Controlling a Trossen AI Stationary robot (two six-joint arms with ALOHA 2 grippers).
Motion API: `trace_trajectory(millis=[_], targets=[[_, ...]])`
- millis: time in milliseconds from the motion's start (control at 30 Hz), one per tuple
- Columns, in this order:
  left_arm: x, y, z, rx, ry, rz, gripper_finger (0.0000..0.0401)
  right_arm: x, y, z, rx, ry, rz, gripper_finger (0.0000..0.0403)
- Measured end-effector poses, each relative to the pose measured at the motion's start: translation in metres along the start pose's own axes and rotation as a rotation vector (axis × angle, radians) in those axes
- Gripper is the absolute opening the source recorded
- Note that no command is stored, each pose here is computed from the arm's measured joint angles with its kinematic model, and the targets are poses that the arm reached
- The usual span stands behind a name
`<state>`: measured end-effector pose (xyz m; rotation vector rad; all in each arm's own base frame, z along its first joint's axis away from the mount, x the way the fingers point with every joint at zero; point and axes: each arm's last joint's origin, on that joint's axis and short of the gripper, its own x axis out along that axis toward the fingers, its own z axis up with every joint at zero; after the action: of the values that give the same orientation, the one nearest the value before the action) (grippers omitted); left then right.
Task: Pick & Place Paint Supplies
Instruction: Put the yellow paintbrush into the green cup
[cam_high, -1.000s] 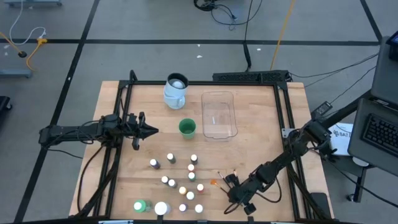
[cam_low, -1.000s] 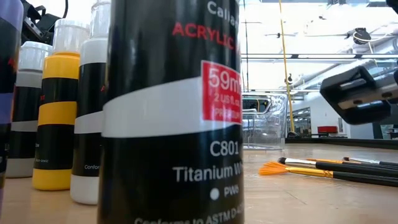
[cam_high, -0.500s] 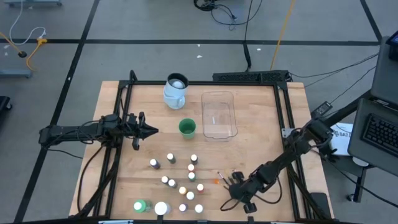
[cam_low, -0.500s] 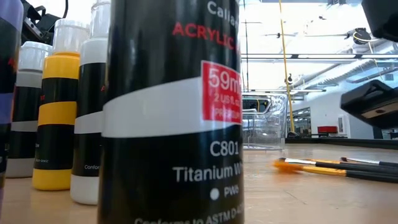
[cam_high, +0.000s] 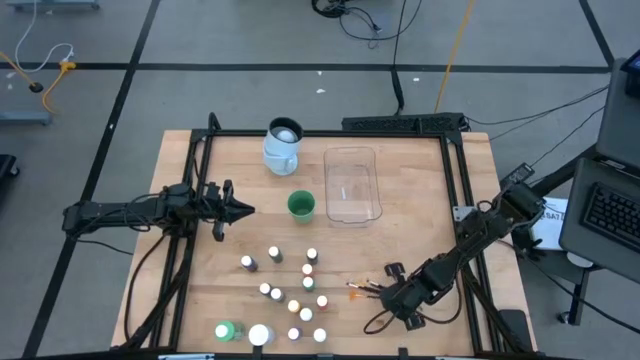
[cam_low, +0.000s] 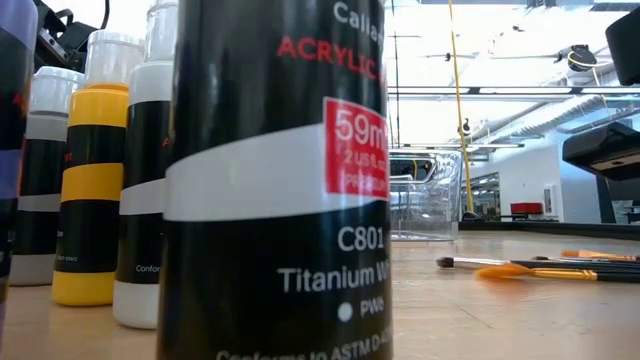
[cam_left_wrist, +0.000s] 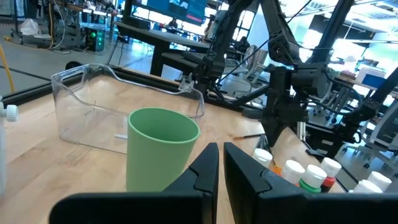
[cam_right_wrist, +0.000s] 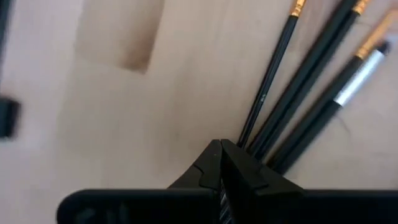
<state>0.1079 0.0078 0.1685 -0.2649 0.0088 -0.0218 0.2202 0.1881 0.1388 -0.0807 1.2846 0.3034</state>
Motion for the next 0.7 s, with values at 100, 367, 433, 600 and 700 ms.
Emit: trace_trajectory(millis=[100,367,433,600,700], targets=[[0.000,0.000,0.000,0.000,0.000,0.000,0.0026,-0.008,0.000,0.003,-0.038,-0.050,0.009,0.0001],[0.000,0.000,0.000,0.000,-0.002,0.009,0.0026,-0.066,0.004,0.026,-0.021,-0.357,-0.041,0.0001],[0.000,0.000,0.000,-0.001,0.003,0.010,0.0026,-0.085,-0.003,0.028,0.087,-0.430,-0.142,0.0001],[0.000,0.000,-0.001,-0.001,0.005,0.010,0.0026,-0.097,-0.031,0.003,0.303,-0.233,-0.308,0.0015],[0.000,0.000,-0.001,-0.002,0.006,0.011,0.0026,-0.095,-0.044,-0.008,0.424,-0.111,-0.393,0.0051]])
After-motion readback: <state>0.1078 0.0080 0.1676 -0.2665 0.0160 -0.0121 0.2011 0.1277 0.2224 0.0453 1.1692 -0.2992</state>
